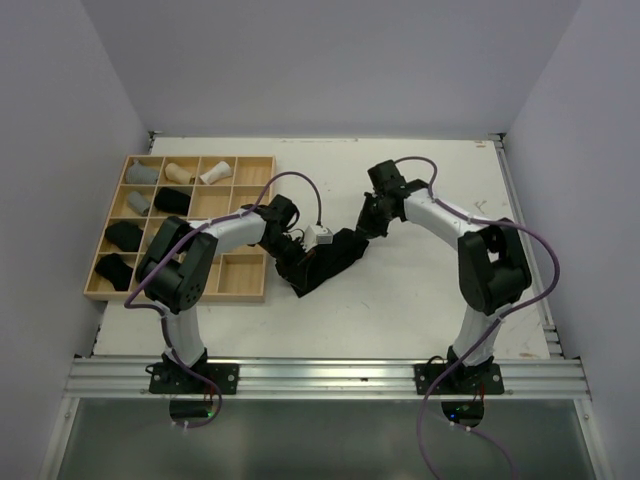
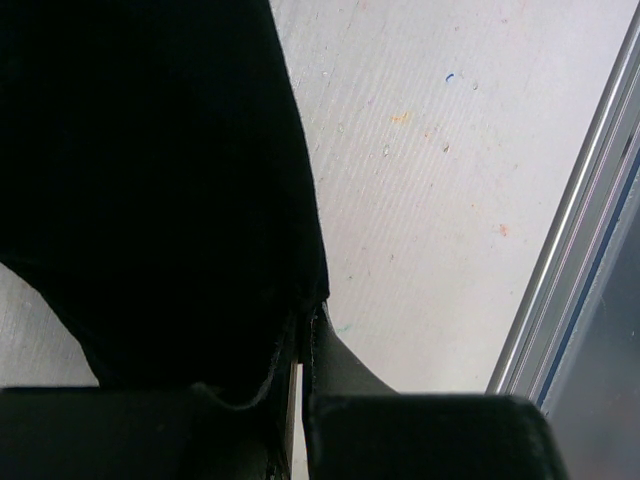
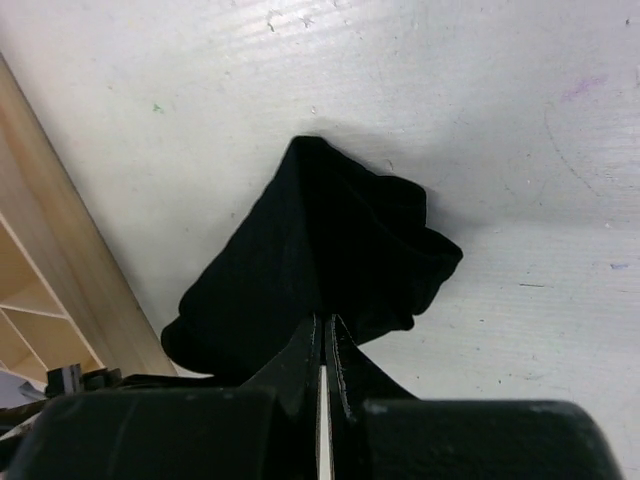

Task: Roll the underwear
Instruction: Fold the underwear

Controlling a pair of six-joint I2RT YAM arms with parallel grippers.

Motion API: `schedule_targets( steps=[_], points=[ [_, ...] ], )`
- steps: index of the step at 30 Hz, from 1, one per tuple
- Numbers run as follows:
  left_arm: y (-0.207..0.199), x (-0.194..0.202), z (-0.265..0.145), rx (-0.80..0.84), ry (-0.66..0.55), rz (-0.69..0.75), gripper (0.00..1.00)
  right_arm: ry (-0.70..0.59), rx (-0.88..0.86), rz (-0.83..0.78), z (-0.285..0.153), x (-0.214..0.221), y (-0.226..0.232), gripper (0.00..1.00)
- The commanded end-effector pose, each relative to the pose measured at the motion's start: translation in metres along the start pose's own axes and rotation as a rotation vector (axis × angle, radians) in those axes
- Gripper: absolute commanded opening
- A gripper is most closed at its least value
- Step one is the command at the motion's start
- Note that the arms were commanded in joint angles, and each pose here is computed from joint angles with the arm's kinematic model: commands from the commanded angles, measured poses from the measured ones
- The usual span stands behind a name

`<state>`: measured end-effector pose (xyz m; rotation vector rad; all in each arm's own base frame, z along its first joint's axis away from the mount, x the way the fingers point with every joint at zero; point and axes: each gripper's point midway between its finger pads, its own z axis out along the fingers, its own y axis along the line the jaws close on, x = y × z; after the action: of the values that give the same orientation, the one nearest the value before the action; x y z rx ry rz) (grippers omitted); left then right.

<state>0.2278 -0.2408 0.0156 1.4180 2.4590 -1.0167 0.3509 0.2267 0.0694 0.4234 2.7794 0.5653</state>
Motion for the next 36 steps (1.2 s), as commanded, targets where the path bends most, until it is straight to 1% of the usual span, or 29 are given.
schedule_targets(
  steps=[1,4,7,10,17,18,20,21,23,24,27,29,31,32,34,36],
  points=[
    [0.036,0.084,0.017,-0.149,0.286,-0.049,0.04,-0.087,-0.036,-0.004,-0.023,-0.016,0.009,0.0],
    [0.036,0.084,0.017,-0.15,0.288,-0.052,0.05,-0.098,-0.043,-0.019,-0.029,-0.015,0.009,0.0],
    [0.036,0.084,0.017,-0.15,0.287,-0.051,0.05,-0.096,0.017,-0.039,-0.029,-0.012,-0.006,0.0],
    [0.036,0.084,0.017,-0.149,0.29,-0.053,0.05,-0.057,0.087,-0.055,-0.023,-0.001,-0.025,0.0],
    [0.035,0.086,0.016,-0.148,0.298,-0.057,0.04,-0.007,0.112,-0.096,-0.006,0.016,-0.044,0.0],
    [0.034,0.085,0.015,-0.15,0.294,-0.055,0.04,0.001,0.12,-0.097,-0.004,0.018,-0.047,0.06],
    [0.034,0.087,0.015,-0.149,0.298,-0.051,0.04,-0.004,0.152,-0.109,-0.003,0.016,-0.053,0.12],
    [0.034,0.086,0.014,-0.151,0.294,-0.049,0.04,-0.009,0.159,-0.114,-0.003,0.014,-0.053,0.18],
    [0.032,0.086,0.013,-0.145,0.296,-0.047,0.04,-0.04,0.172,-0.135,-0.01,0.005,-0.051,0.25],
    [0.032,0.085,0.013,-0.145,0.291,-0.044,0.04,-0.054,0.166,-0.141,-0.013,0.0,-0.047,0.35],
    [0.03,0.082,0.011,-0.144,0.281,-0.032,0.05,-0.108,0.134,-0.162,-0.028,-0.015,-0.031,0.42],
    [0.03,0.081,0.011,-0.142,0.277,-0.026,0.05,-0.164,0.082,-0.169,-0.038,-0.03,-0.014,0.42],
    [0.028,0.08,0.01,-0.137,0.27,-0.022,0.07,-0.183,-0.013,-0.17,-0.049,-0.031,0.007,0.39],
    [0.027,0.08,0.01,-0.132,0.268,-0.019,0.08,-0.208,-0.069,-0.161,-0.052,-0.036,0.02,0.35],
    [0.025,0.079,0.009,-0.129,0.257,-0.011,0.08,-0.183,-0.137,-0.159,-0.052,-0.026,0.034,0.33],
    [0.023,0.081,0.009,-0.125,0.252,-0.011,0.08,-0.19,-0.195,-0.143,-0.047,-0.024,0.049,0.32]
  ],
)
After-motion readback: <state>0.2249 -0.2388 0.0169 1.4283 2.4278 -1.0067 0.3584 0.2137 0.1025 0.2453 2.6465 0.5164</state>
